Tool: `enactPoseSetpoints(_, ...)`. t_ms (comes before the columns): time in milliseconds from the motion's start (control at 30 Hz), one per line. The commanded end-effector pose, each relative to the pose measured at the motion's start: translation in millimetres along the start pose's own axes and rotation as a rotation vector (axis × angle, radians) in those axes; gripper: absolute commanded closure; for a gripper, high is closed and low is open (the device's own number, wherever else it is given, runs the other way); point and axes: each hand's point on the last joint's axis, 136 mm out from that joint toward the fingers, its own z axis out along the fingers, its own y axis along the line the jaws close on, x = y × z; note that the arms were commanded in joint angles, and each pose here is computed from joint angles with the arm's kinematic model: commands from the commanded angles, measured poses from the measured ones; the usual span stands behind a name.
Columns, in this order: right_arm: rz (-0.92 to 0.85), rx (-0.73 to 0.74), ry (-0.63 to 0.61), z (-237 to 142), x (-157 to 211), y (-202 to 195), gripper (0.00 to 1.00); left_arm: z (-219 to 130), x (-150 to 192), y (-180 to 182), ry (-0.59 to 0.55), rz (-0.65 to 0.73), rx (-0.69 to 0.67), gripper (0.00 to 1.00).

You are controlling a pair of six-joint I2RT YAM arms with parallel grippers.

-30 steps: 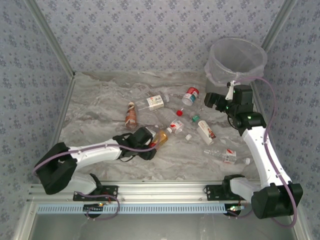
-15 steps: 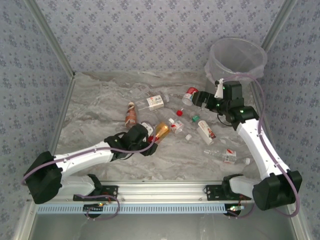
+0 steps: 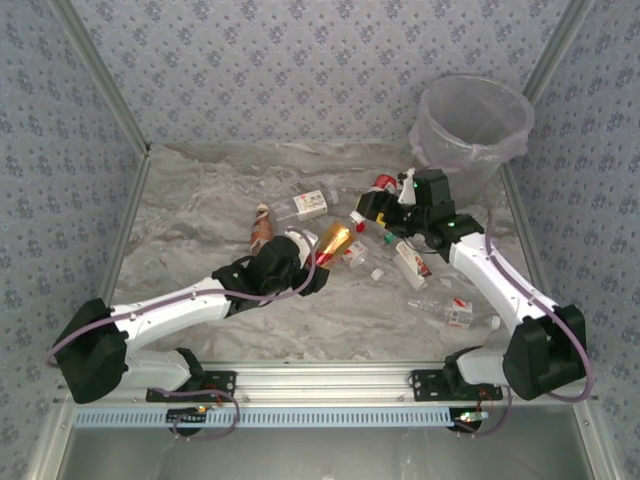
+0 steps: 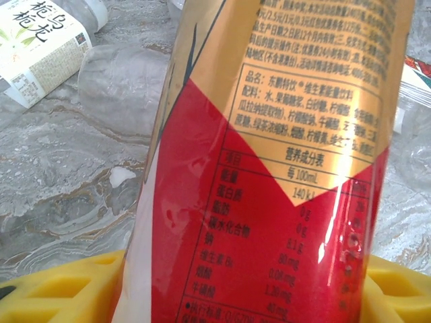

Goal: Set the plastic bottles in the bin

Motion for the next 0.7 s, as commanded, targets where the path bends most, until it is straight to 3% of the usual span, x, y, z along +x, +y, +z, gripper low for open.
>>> enactPoseSetpoints(0,0.056,-0.105,-0.008,12.3,-1.2,18.9,0.29,-2.5,-30.3,-14.4,-0.087,-0.019,0.051,0.43)
enactPoseSetpoints(400,0.124,-0.131,-0.074,33.2,6.4,10.6,0.50,2.3,-29.2,-16.9,-0.090,-0.035,0.066,0.44)
enactPoseSetpoints(667,0.144,-0.143,-0.138,33.4,2.8,12.6,0.77,8.6,-30.5,-19.3,-0.083,-0.049,0.073,0.43)
